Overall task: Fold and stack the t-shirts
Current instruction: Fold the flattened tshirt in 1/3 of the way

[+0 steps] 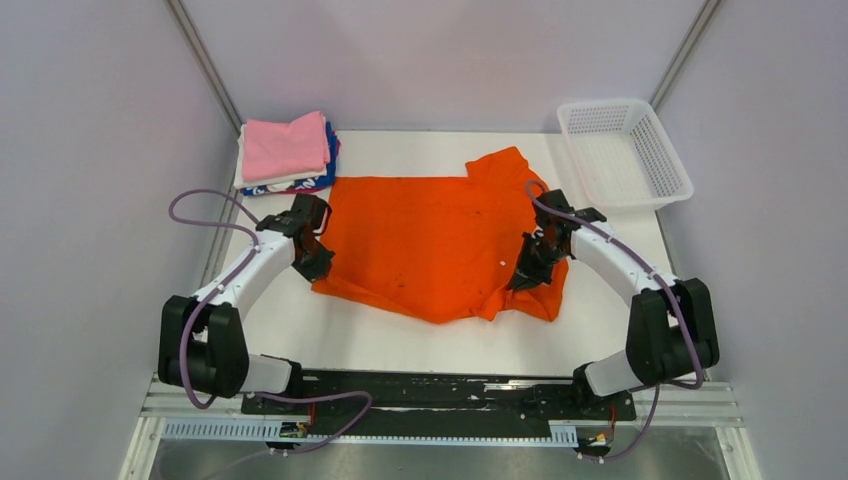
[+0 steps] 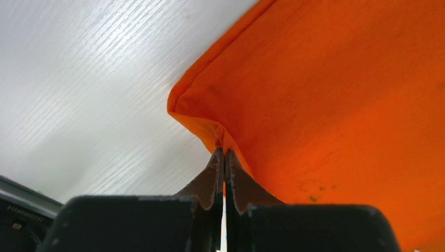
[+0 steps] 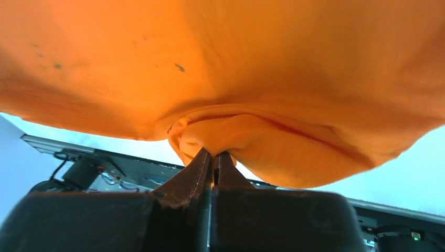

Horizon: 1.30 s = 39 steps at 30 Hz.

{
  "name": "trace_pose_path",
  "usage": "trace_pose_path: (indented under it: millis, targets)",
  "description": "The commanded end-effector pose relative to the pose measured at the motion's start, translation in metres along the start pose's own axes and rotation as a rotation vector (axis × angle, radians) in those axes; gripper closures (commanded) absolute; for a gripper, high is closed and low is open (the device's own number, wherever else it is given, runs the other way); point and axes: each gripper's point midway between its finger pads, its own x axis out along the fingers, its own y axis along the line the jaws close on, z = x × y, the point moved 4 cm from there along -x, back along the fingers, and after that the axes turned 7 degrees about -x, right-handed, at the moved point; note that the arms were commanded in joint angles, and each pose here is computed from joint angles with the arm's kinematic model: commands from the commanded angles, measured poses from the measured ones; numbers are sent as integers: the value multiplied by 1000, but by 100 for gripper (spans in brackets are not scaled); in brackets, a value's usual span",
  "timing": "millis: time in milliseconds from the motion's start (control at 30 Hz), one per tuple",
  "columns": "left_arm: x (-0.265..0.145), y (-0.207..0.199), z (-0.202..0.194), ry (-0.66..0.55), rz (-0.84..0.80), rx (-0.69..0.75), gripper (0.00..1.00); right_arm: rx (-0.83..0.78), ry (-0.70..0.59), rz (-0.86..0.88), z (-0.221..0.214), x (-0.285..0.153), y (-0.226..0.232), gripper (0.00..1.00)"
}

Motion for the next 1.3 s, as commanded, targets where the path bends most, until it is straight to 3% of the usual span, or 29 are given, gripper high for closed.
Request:
trace_pose_path:
  millis: [0,500,800,867,900,933,967,1000,1033,1067,1133,1200,1267]
  targets:
    - [-5,-25,22,-37,-69,-21,100,-76,-52,102,36,-15,18,100]
    - [11,-53,67,-111,-99,-69,100,-132,-246,29,124,-37,22,100]
    - [40,-72,76,-110,-85,-46,100,-158,-345,-48,181,-19,11,99]
    - [51,-79,80,-114,-82,-49,90,-155,-385,-59,201,-13,11,95]
    - [55,-84,82,-115,-79,-49,76,-156,-406,-58,213,-11,12,92]
    - [57,-87,86,-121,-81,-53,55,-159,-432,-59,226,-11,15,88]
    - [56,-95,92,-134,-87,-53,44,-157,-453,-67,238,-10,16,84]
    - [54,-99,96,-140,-95,-49,18,-159,-479,-65,250,-14,20,77]
    - [48,-106,101,-147,-114,-38,9,-165,-501,-58,258,-19,24,67]
    - [43,-110,102,-141,-130,-31,2,-167,-518,-50,262,-24,27,56]
    - [31,-116,104,-134,-167,-7,0,-167,-545,-27,260,-34,33,35]
    - [23,-116,99,-107,-199,20,0,-167,-546,-1,244,-38,32,3]
    - [23,-109,84,-56,-210,57,0,-186,-511,60,217,-36,33,0]
